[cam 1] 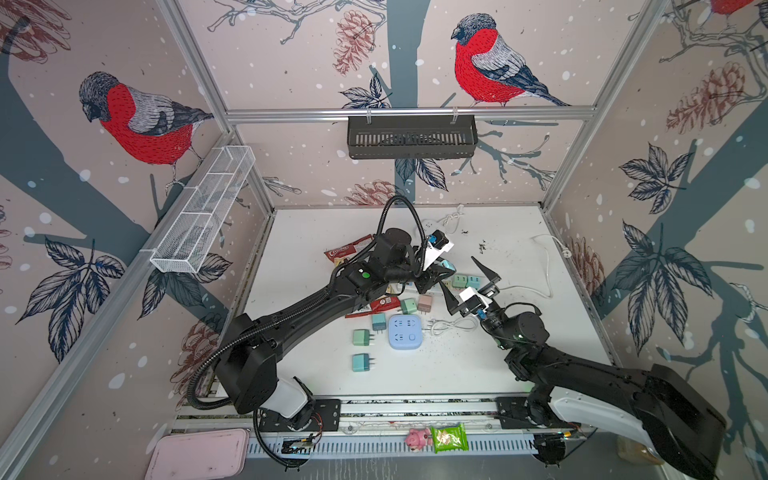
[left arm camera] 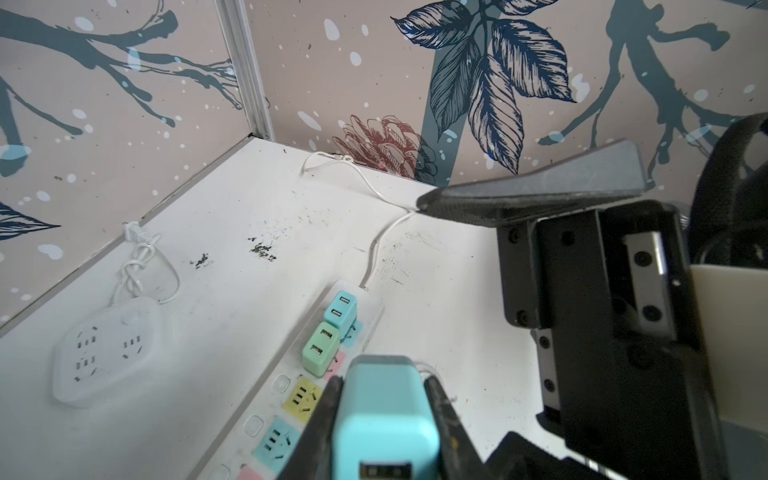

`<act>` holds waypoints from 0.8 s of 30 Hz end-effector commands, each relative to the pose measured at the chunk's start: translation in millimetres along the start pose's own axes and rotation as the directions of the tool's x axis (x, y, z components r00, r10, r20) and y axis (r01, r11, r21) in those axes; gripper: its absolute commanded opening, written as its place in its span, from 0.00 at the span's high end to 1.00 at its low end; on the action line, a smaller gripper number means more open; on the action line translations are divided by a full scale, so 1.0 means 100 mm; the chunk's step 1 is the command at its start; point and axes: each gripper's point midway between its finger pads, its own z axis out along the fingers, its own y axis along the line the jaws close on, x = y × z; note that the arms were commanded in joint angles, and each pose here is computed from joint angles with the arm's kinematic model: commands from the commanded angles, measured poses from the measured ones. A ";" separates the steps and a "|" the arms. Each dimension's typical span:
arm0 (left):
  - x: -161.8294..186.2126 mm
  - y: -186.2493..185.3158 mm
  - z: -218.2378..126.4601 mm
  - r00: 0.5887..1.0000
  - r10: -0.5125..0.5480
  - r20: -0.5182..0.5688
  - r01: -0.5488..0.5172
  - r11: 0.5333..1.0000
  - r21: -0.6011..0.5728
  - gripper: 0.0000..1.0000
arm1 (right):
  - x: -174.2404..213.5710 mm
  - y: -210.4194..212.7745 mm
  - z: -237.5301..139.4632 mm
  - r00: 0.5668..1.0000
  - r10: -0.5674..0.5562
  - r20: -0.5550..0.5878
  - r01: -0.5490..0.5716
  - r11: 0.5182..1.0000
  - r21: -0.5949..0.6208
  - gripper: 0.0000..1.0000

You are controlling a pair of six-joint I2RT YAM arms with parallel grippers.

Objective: Insert the plug
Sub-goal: 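Grasp the teal charger with the left gripper while the right gripper opens and withdraws, then carry the teal charger with the left gripper over the socket beside the green charger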

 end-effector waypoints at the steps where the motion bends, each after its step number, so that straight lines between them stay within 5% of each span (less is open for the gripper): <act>1: -0.02 0.19 -0.04 0.996 0.094 0.010 -0.092 0.989 -0.118 1.00 | 0.03 -0.13 -0.08 0.992 0.123 -0.025 -0.122 0.991 0.057 0.00; 8: 0.21 0.53 -0.02 0.975 0.203 -0.093 -0.222 0.932 -0.287 1.00 | 0.30 -0.30 -0.37 0.969 0.213 -0.129 -0.192 0.968 0.161 0.00; 12: 0.33 0.74 0.05 0.981 0.119 -0.153 -0.169 0.914 -0.369 1.00 | 0.43 -0.50 -0.62 0.956 0.275 -0.104 -0.238 0.932 0.273 0.00; 14: 0.47 0.59 0.19 0.962 0.177 -0.206 -0.225 0.944 -0.243 1.00 | 0.52 -0.62 -0.74 0.946 0.311 -0.087 -0.267 0.905 0.332 0.00; 24: 0.92 0.64 0.68 0.907 0.134 -0.400 -0.188 0.977 -0.099 1.00 | 0.92 -0.94 -0.94 0.851 0.519 -0.080 -0.418 0.762 0.495 0.00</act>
